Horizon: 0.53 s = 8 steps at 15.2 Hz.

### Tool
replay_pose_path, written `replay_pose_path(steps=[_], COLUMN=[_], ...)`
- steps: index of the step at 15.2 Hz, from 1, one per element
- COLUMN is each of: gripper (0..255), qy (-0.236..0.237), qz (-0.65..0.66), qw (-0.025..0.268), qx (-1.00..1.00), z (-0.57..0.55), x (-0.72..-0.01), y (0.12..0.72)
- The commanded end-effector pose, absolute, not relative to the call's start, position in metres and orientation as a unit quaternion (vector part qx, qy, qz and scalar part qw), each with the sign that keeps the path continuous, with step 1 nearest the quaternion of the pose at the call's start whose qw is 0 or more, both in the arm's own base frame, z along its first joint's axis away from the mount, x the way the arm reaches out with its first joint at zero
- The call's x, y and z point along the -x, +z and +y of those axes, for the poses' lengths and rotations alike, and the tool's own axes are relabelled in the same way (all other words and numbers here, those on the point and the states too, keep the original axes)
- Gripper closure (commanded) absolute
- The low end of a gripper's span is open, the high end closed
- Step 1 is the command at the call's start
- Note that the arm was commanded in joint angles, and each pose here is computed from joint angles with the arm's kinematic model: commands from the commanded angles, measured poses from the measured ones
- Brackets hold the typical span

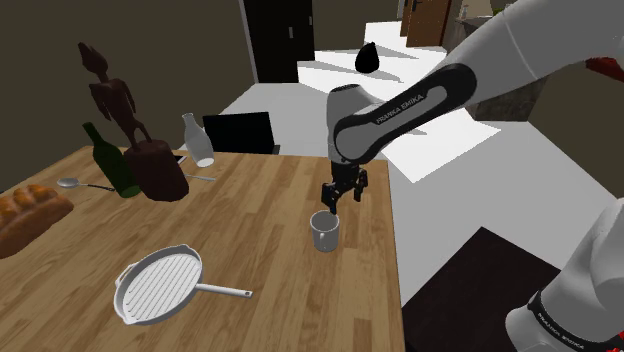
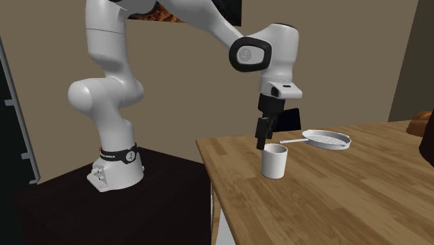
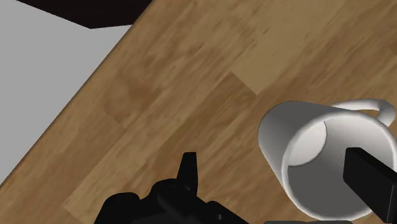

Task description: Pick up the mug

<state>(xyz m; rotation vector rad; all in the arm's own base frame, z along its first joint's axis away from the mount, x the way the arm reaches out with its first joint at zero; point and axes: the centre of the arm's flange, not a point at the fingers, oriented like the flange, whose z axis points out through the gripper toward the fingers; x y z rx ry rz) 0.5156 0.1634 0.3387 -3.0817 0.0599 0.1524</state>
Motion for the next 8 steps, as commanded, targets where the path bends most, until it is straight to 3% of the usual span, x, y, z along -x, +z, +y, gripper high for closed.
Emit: replay_pose_path(steps=[1, 8], gripper=[0, 0], qy=[0.049, 0.048], qz=[0.014, 0.011], qw=[0.032, 0.035], qx=[0.998, 0.998], z=[0.177, 0.186], x=[-0.529, -0.537], y=[0.321, 0.285])
